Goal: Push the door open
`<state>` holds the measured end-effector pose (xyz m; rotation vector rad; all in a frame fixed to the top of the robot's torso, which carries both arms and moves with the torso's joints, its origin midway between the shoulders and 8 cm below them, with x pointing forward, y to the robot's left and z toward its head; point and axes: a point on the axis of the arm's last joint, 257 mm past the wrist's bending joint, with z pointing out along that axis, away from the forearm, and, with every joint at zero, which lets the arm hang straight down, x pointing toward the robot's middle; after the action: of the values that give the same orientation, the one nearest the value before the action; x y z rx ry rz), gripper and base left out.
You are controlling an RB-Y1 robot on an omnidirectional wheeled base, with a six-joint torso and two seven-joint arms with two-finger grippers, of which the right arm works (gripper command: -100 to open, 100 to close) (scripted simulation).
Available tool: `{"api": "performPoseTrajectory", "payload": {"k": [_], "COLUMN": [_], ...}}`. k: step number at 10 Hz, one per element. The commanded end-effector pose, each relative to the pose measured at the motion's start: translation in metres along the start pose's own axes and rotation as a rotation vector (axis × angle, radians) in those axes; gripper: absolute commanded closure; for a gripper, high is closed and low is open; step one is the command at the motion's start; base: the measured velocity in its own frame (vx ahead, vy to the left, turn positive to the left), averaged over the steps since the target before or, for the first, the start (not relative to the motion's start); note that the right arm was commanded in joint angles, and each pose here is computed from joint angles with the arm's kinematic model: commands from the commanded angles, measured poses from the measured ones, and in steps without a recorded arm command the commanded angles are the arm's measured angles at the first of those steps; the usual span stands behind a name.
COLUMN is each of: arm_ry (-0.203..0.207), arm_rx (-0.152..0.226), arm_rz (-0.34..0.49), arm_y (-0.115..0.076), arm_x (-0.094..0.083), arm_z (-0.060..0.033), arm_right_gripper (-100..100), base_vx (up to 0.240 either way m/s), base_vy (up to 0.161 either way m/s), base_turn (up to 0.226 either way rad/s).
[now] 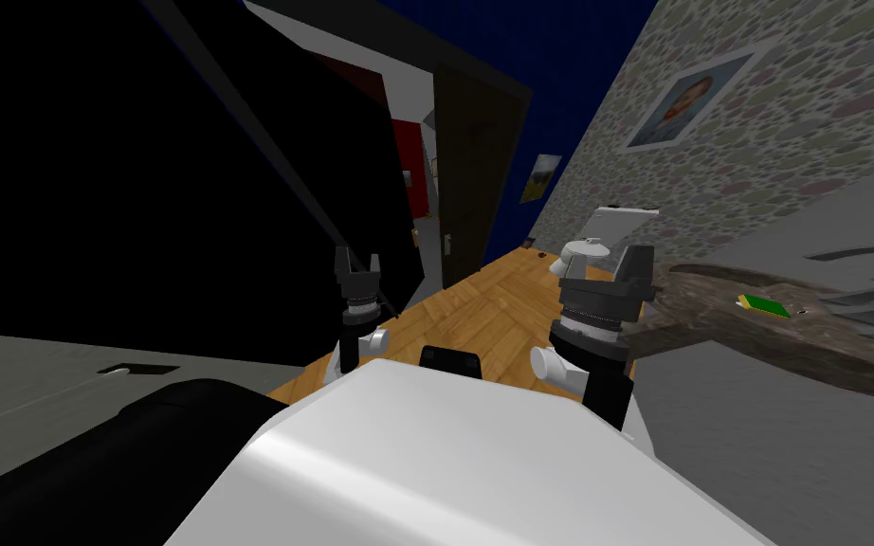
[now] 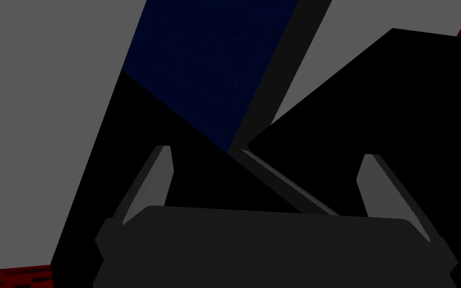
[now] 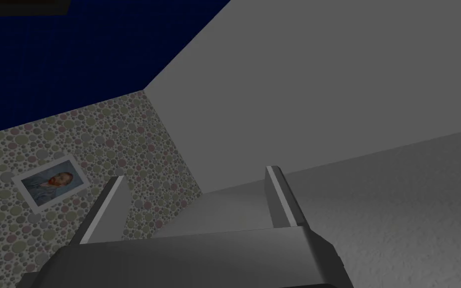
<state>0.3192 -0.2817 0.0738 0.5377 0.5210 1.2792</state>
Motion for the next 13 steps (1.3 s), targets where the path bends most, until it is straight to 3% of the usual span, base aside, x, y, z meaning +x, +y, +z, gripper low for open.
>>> {"api": "performPoseTrajectory", "payload": {"k": [1, 13], "arm_ry": [0.01, 0.075], "arm_rx": [0.017, 0.146], "arm_rz": [0.012, 0.091], "arm_y": [-0.013, -0.105], "arm_x": [0.005, 0.04], "arm_z": [-0.0007, -0.0079], "arm_right_gripper": [-100, -100], "base_vx": [0.039, 0.092], "base_vy": [-0.129, -0.025], "base_turn": [0.08, 0.06]}}
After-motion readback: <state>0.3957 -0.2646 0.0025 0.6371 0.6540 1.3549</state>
